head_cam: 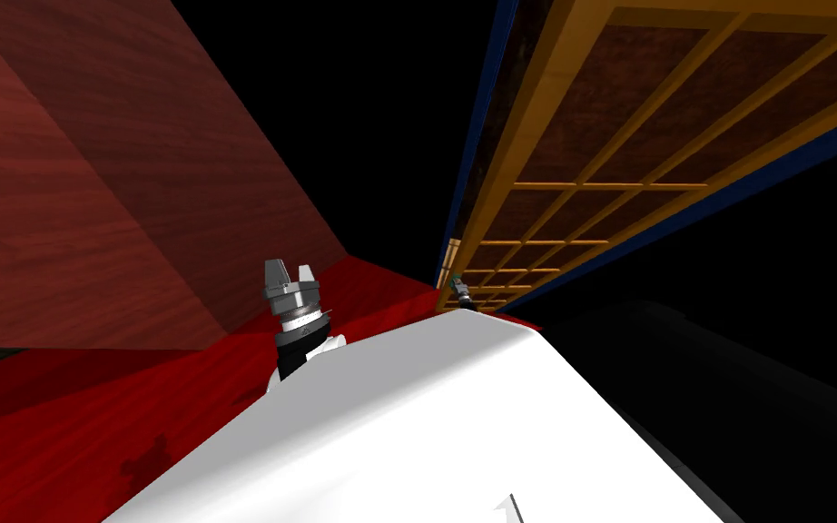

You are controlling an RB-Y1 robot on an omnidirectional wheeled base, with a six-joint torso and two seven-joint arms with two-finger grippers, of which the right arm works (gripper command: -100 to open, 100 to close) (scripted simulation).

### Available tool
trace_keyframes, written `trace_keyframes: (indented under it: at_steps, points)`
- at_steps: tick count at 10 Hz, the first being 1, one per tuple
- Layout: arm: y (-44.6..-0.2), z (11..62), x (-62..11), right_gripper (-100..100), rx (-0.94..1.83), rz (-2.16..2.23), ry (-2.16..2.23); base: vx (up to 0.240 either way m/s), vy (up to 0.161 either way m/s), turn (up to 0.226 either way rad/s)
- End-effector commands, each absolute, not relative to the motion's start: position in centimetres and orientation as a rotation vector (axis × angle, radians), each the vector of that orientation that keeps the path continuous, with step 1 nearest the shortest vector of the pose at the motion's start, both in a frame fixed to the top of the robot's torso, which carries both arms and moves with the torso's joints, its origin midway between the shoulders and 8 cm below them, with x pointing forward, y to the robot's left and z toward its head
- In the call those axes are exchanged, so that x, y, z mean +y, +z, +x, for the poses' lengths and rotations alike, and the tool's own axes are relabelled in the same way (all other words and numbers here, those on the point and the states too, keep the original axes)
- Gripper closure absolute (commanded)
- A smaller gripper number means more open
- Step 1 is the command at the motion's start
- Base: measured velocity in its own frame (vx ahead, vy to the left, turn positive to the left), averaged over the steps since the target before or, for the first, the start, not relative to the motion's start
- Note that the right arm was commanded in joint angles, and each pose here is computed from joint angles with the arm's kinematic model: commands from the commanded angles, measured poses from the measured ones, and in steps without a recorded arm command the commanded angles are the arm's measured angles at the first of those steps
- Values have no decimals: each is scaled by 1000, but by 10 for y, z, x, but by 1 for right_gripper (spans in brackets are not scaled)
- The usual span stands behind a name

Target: Pull the door open

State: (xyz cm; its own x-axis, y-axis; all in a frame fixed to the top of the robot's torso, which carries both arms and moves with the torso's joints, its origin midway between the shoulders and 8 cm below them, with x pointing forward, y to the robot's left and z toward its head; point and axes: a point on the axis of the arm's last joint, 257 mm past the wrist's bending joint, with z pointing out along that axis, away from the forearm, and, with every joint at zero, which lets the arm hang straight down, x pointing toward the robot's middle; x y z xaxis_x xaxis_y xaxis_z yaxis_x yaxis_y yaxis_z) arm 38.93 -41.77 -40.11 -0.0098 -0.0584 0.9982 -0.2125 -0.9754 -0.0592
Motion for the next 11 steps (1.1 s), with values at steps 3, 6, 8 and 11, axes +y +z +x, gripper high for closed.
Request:
trace_keyframes:
  at_steps: [3,6,8,11]
  points:
    - [-400,388,-413,100,-260,2149,2157,-212,-3,48]
    - [-401,376,-406,100,-198,2184,2188,-203,-27,96]
    - [-400,369,-403,100,-163,2202,2208,-225,-46,91]
    - [-400,359,-397,100,-111,2232,2235,-211,-58,86]
